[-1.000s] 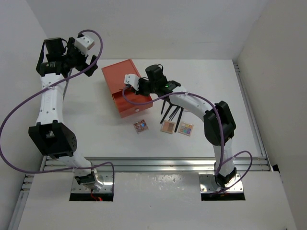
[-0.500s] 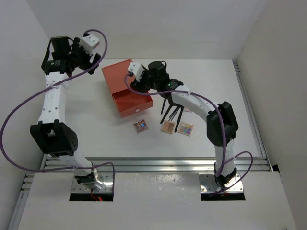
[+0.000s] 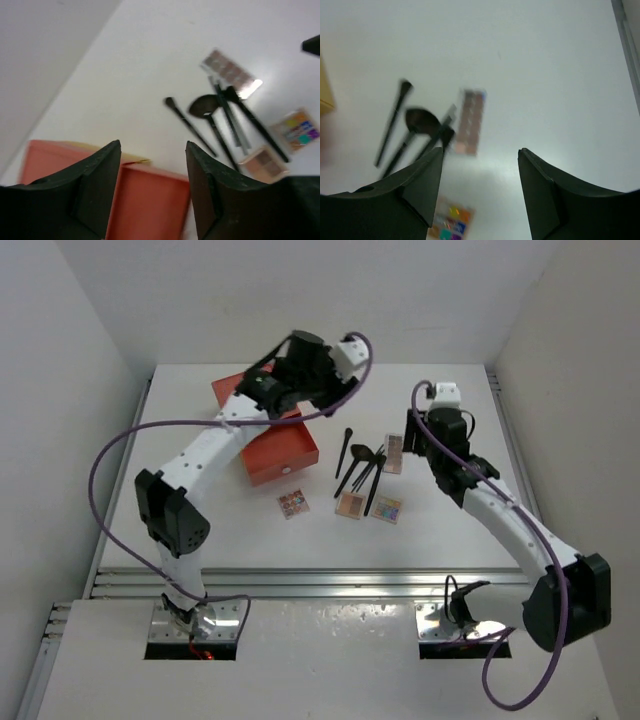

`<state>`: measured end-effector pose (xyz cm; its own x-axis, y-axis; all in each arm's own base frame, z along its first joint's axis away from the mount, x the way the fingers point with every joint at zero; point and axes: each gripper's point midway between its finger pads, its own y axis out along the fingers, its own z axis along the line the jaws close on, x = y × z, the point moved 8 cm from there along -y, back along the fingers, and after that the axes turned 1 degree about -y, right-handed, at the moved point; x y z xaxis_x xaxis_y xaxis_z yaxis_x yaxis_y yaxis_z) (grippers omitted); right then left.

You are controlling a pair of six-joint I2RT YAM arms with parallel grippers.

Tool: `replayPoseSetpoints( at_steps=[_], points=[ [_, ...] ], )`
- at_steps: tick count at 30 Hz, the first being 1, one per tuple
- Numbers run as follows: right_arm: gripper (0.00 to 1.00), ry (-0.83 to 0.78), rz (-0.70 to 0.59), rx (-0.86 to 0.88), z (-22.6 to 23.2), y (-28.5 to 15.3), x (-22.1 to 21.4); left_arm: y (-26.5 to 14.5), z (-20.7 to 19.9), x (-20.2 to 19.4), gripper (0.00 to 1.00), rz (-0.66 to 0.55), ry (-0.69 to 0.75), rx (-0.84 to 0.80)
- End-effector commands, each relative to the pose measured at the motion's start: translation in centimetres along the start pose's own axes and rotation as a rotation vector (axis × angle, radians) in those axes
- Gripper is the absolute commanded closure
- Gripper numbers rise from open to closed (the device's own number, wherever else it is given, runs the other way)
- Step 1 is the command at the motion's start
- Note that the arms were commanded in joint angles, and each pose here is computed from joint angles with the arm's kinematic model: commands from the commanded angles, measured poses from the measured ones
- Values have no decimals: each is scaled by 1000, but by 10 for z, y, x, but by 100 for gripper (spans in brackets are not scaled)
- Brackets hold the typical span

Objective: Organize the makeup

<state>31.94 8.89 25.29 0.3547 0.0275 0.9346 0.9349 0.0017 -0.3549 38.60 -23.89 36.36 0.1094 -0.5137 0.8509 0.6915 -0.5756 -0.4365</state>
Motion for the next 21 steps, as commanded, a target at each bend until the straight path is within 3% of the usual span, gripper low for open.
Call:
replayPoseSetpoints(
  at_steps=[1, 6, 11, 16, 21],
  points=[
    [38, 85, 132, -189, -26, -19, -55, 40, -58, -18, 41, 110, -144, -71],
    [41, 246, 269, -360, -72, -42, -92, 87, -117, -49, 45, 195, -228, -210],
    [42, 295, 361, -388, -88, -50, -116, 137, -170, -77, 45, 251, -240, -344],
    [43, 256, 394, -366, -94, -52, -119, 169, -202, -92, 44, 284, -262, -320],
    [43, 227, 386, -329, -94, -54, -122, 186, -207, -111, 45, 324, -280, -285]
  ],
)
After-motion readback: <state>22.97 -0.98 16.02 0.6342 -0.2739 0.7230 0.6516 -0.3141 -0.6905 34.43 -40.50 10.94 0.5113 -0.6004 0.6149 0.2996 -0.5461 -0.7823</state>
